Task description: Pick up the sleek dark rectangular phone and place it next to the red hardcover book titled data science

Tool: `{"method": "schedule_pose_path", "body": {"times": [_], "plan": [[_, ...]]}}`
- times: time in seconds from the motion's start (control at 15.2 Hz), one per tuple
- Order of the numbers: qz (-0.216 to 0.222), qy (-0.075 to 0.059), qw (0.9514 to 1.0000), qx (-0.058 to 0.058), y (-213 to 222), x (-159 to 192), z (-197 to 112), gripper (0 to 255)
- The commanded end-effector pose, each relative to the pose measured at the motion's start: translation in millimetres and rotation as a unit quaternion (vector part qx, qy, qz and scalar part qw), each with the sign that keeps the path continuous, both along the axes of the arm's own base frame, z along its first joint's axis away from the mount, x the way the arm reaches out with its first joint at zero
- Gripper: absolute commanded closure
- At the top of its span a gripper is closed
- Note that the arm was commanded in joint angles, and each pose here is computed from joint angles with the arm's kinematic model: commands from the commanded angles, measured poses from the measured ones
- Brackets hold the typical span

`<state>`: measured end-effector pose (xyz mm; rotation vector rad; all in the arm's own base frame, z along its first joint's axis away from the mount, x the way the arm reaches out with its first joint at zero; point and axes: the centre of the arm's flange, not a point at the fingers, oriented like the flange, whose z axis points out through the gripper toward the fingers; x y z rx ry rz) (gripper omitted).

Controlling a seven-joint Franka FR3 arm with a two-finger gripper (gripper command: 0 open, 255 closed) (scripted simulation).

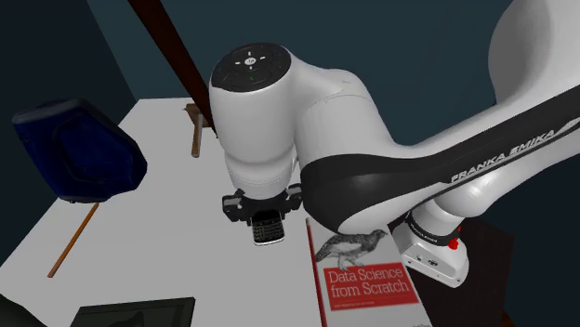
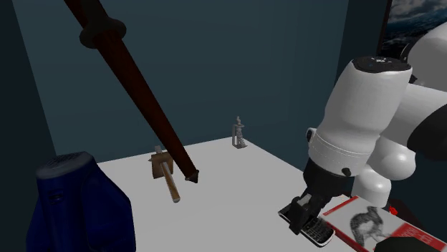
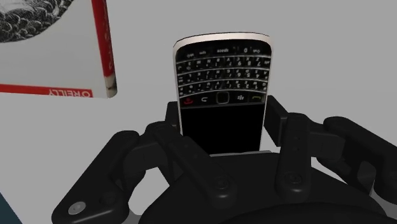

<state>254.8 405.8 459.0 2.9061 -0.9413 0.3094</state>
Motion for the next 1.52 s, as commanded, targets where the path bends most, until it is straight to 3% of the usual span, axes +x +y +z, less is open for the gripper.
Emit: {"method": "schedule_pose_path", "body": {"times": [0.0,0.46,0.92,0.99,1.32,1.45], "plan": [[0.0,0.0,1.0,0.0,0.5,-0.3,-9.8,255],[0.0,0.0,1.0,0.0,0.5,-0.3,-45.0,255],[0.0,0.0,1.0,0.0,0.5,-0.3,-45.0,255],[0.0,0.0,1.0,0.0,0.5,-0.3,-45.0,0],[0.0,0.0,1.0,0.0,0.5,-0.3,-45.0,0],[0.0,0.0,1.0,0.0,3.9,-4.7,-19.2,0]]}}
